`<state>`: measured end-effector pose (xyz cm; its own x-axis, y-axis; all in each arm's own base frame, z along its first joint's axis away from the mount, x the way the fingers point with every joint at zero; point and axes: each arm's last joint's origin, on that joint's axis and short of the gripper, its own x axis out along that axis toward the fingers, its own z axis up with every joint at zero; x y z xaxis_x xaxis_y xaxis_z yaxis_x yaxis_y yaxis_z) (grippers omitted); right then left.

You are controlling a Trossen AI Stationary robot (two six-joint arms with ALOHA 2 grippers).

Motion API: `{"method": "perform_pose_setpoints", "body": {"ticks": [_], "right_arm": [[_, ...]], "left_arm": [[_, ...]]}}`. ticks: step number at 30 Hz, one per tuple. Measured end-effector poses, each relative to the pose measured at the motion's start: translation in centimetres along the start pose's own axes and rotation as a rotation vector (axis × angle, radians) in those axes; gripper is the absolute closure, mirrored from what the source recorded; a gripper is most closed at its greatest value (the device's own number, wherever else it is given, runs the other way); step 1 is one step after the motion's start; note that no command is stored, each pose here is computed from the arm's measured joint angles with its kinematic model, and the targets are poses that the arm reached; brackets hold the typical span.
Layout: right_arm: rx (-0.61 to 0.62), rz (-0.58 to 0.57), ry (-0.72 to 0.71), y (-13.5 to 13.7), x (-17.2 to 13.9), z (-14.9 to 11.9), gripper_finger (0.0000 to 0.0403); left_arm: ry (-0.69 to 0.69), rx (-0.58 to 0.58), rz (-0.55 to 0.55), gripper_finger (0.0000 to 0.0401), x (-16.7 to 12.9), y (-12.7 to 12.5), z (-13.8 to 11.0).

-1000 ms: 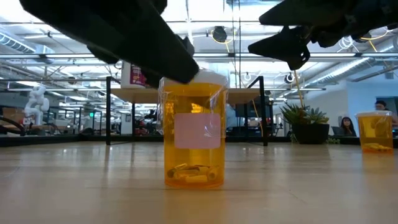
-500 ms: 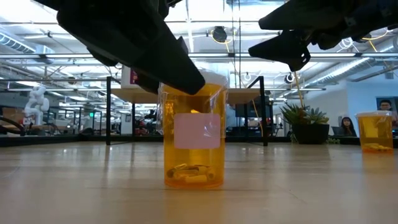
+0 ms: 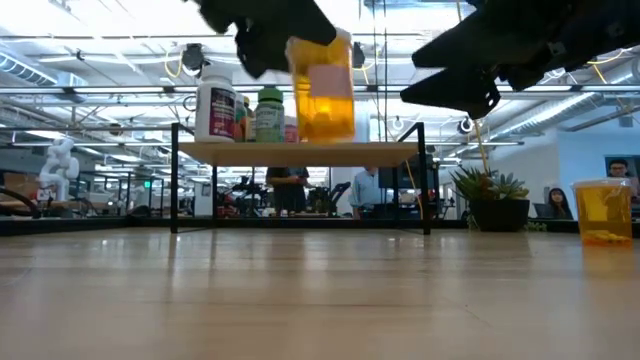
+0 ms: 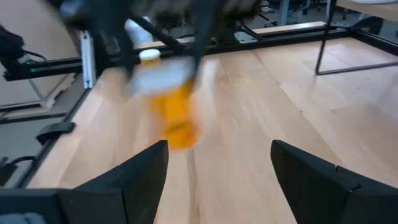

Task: Pick and place medicine bottles onto shelf by color
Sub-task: Put the bottom middle orange pill bottle on the shelf, aligned with the other white small medicine bottles

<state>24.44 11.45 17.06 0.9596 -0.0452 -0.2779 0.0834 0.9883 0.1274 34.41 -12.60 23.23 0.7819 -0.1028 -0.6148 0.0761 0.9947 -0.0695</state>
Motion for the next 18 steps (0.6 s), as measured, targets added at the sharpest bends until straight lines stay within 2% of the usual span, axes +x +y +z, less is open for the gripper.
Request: {"method": "perform_pose_setpoints", "body": {"ticks": [3, 7, 11, 14, 16, 18], "right_arm": [[-0.002, -0.021, 0.008, -0.2, 0.1, -0.1, 0.0126], [-0.005, -0.035, 0.018, -0.5, 0.2, -0.1, 0.0126], [-0.017, -0.059, 0.045, -0.9, 0.3, -0.3, 0.0126], [-0.02, -0.073, 0.06, -1.2, 0.5, -0.4, 0.0126], [-0.014, -0.087, 0.078, -1.5, 0.5, -0.6, 0.0126], [-0.006, -0.101, 0.093, -1.8, 0.6, -0.7, 0.0126]], "left_arm": [[-0.058, -0.013, 0.1, 0.0194, -2.4, 3.7, 2.0], [-0.129, -0.053, 0.221, 0.0189, -4.7, 9.1, 4.4], [-0.096, -0.027, 0.332, 0.0178, -6.0, 13.5, 7.3], [-0.05, -0.009, 0.393, 0.0179, -7.3, 16.4, 9.9], [-0.076, 0.003, 0.438, 0.0183, -8.5, 18.2, 12.1], [-0.043, 0.003, 0.472, 0.0185, -9.4, 19.8, 13.1]]}}
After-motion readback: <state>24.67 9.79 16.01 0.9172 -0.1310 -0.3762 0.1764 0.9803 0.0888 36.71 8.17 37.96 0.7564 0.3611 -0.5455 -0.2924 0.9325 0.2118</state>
